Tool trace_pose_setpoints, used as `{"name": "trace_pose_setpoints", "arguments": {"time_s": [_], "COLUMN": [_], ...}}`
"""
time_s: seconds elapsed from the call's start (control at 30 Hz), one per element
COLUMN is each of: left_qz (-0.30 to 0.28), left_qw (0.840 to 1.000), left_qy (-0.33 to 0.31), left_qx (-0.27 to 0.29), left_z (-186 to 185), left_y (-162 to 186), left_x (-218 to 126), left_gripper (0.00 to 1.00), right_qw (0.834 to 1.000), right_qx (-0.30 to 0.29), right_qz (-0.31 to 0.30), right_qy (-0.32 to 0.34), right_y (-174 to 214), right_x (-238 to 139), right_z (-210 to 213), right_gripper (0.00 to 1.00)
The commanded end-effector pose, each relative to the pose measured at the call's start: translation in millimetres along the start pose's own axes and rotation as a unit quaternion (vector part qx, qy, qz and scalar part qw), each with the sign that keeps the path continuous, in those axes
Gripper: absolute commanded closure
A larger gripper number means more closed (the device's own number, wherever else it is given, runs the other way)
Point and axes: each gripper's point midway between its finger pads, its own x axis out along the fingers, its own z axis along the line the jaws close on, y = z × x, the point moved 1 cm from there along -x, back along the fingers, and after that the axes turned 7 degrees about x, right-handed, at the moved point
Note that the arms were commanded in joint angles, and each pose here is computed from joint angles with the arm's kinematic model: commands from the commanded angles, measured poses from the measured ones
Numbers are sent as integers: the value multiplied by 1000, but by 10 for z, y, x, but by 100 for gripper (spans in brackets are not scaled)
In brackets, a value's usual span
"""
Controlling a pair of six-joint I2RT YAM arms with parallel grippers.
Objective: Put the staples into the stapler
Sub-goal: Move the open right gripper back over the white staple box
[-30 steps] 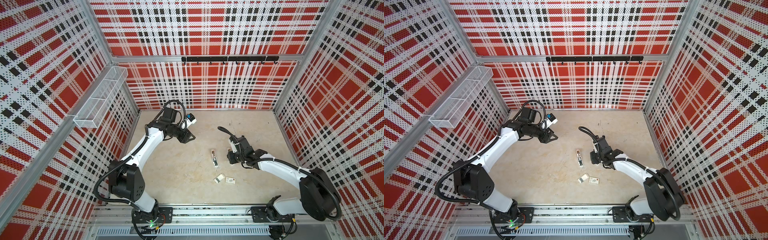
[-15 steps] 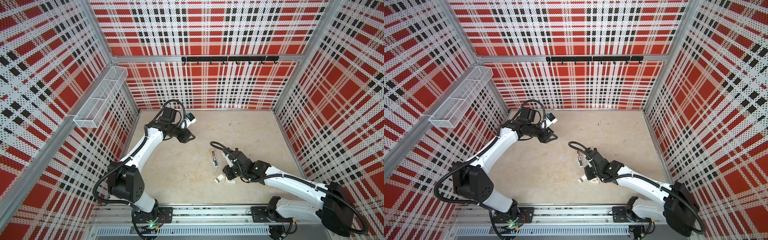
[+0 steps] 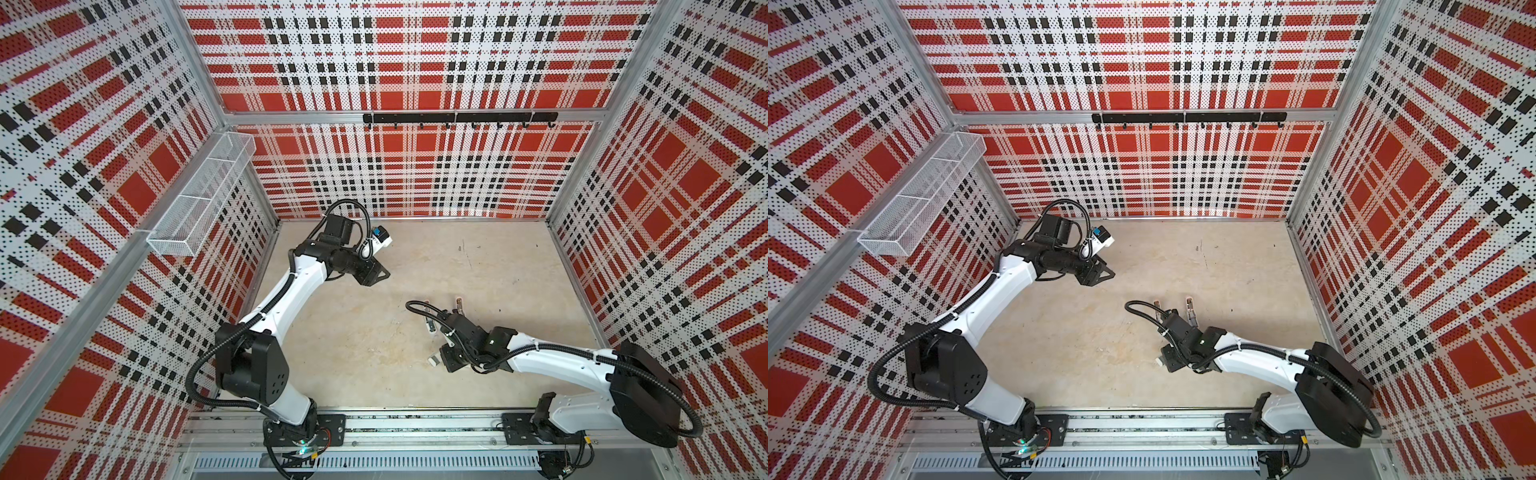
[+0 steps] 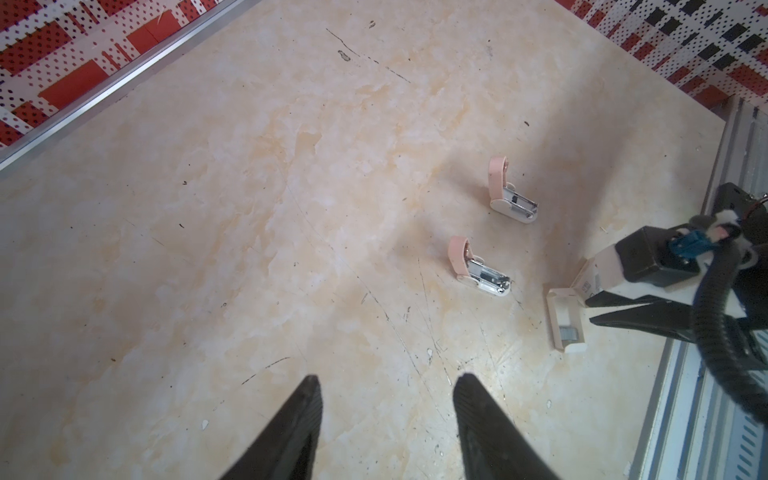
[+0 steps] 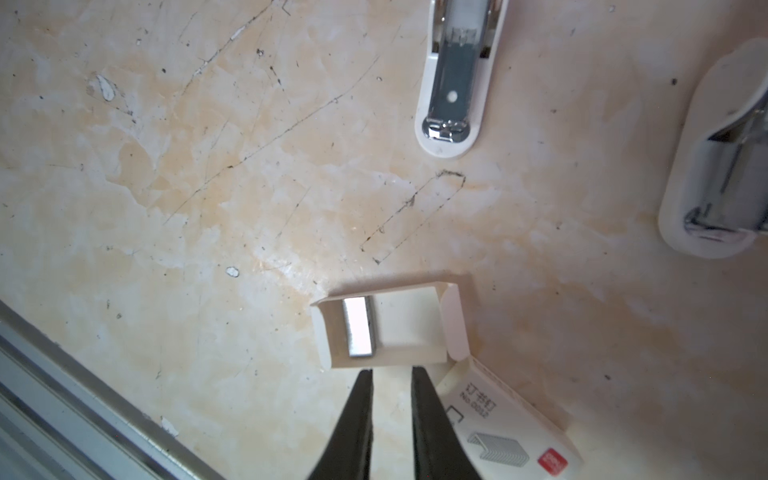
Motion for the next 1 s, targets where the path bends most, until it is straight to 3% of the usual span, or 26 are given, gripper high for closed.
{"name": "trace_pose_setpoints", "arguments": {"time_s": [0.0, 0.97], "left_qz": [-6, -9], "left_qw": [1000, 1000], "left_qy": [-5, 0], "left_qx": [1, 1], "left_z": [19, -9], "left_y": [-12, -13], "left_x": [-26, -26], "left_gripper": [44, 44], "right_qw": [1000, 999], "right_qx": [-1, -25], "right_qz": [-20, 16], "right_qy": [-9, 26], "right_y": [-142, -116], "right_x": [12, 245], "right_z": [128, 177], "right_gripper": [80, 77]}}
